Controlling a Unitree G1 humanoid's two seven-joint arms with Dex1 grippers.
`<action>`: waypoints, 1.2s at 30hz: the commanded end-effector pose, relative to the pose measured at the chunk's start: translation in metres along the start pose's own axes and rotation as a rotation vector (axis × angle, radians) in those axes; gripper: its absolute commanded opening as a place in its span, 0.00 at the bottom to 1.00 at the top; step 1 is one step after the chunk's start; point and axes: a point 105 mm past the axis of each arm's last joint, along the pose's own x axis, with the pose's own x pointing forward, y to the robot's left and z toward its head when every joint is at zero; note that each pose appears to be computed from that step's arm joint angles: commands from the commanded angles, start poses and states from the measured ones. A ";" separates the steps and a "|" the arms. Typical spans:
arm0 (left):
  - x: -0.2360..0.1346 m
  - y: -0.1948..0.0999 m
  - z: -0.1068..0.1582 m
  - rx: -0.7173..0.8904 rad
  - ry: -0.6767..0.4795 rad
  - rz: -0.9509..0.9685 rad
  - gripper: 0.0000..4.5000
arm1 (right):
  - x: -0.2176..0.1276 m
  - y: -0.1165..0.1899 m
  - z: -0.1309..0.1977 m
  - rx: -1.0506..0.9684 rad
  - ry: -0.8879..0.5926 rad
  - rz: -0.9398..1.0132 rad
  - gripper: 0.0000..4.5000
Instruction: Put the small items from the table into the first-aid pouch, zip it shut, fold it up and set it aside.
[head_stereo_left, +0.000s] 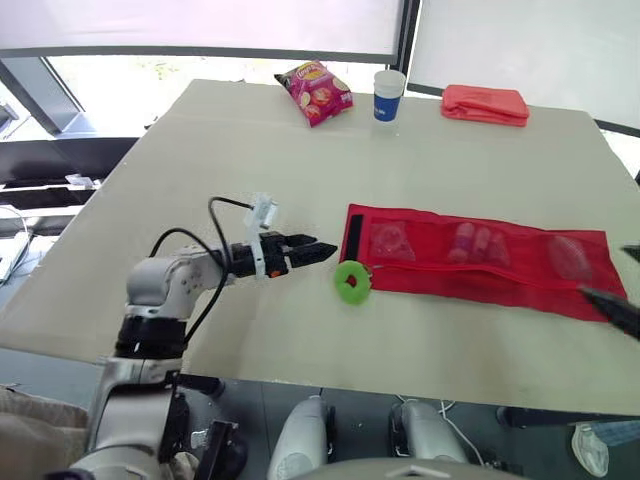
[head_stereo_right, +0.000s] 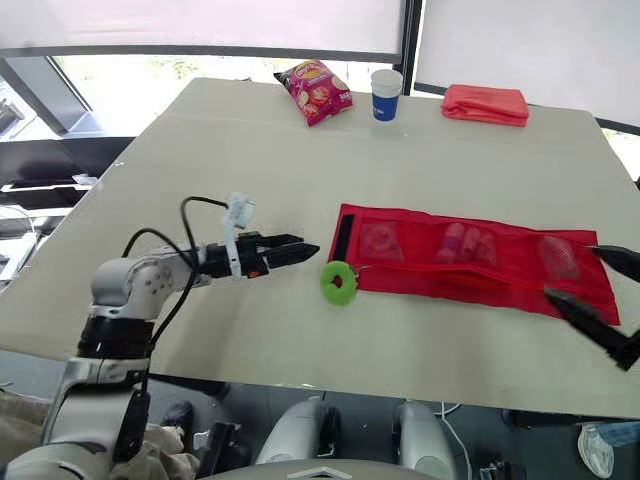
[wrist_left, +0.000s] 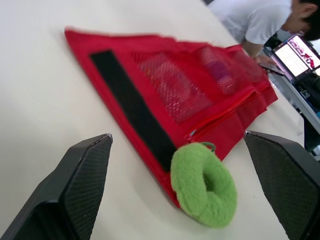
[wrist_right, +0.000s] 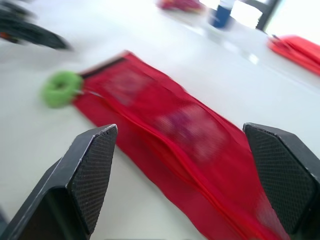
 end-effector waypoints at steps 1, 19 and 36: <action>0.008 0.000 0.008 -0.080 0.037 0.017 1.00 | 0.014 0.015 0.016 -0.061 -0.054 0.070 0.95; 0.064 -0.032 0.027 -0.418 0.076 -0.107 1.00 | 0.034 0.045 0.009 -0.035 -0.064 0.102 0.95; 0.088 -0.017 0.034 -0.232 0.050 0.087 1.00 | 0.032 0.048 0.005 -0.026 -0.061 0.088 0.95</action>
